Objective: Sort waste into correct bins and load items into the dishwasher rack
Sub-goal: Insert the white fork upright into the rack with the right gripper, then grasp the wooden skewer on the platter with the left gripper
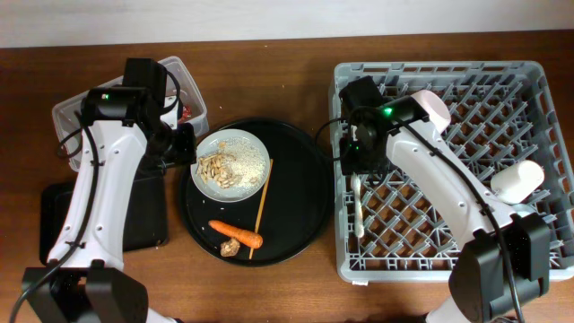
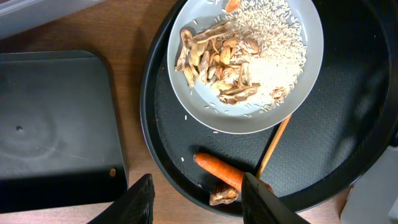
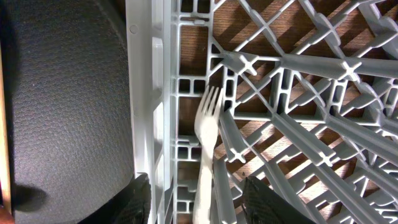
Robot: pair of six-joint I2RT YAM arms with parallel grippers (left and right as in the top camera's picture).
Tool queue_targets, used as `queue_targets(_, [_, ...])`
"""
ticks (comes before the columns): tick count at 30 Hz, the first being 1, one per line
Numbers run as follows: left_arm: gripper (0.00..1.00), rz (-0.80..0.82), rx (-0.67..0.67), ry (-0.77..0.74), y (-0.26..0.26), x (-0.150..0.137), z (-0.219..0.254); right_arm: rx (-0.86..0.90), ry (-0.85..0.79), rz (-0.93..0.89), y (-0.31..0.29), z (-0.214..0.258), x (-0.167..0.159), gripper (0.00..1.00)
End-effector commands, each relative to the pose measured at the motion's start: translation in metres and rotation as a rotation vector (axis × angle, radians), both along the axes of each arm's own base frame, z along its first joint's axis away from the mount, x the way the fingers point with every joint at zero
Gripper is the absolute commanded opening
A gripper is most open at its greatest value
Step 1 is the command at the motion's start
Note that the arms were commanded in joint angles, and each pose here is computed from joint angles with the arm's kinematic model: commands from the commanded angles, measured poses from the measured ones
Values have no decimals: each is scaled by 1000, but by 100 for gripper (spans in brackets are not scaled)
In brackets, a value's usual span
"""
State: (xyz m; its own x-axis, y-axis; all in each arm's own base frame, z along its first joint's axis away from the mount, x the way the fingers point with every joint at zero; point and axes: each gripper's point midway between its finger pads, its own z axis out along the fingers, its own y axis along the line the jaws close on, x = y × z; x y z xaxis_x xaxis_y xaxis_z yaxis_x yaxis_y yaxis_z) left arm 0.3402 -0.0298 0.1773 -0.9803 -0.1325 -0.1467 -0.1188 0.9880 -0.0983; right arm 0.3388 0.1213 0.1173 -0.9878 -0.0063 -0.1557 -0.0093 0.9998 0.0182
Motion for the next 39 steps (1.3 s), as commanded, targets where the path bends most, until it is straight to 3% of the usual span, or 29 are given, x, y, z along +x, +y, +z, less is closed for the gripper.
queue_targets(1, [45, -1, -20, -3, -3, -3, 2, -1, -1, -7, -5, 6, -3, 51])
queue_targets(7, [45, -162, -42, 10, -63, -14, -7, 38, -169, -171, -77, 87, -17, 53])
queue_targets(14, [45, -347, -35, 73, -139, -62, -93, 16, -132, -258, -113, 85, -27, 53])
queue_targets(21, [51, -293, -45, 68, -146, -73, -129, 13, -124, -251, -113, 85, -29, 54])
queue_targets(26, [56, -397, -7, 13, -143, -64, -142, 12, -117, -251, -114, 84, -30, 54])
queue_targets(33, [56, -394, 46, 149, -137, -73, -193, 12, -118, -251, -114, 84, -30, 54])
queue_targets(34, [55, -395, 48, 156, -137, -73, -195, 12, -118, -251, -114, 84, -30, 54])
queue_targets(35, [40, -394, 48, 155, -136, -73, -196, 12, -117, -251, -114, 84, -30, 54])
queue_targets(38, [10, -394, 52, 137, -137, -69, -196, 12, -117, -251, -114, 84, -30, 54])
queue_targets(39, [7, -392, 66, 133, -135, -68, -196, 12, -117, -251, -114, 84, -30, 54])
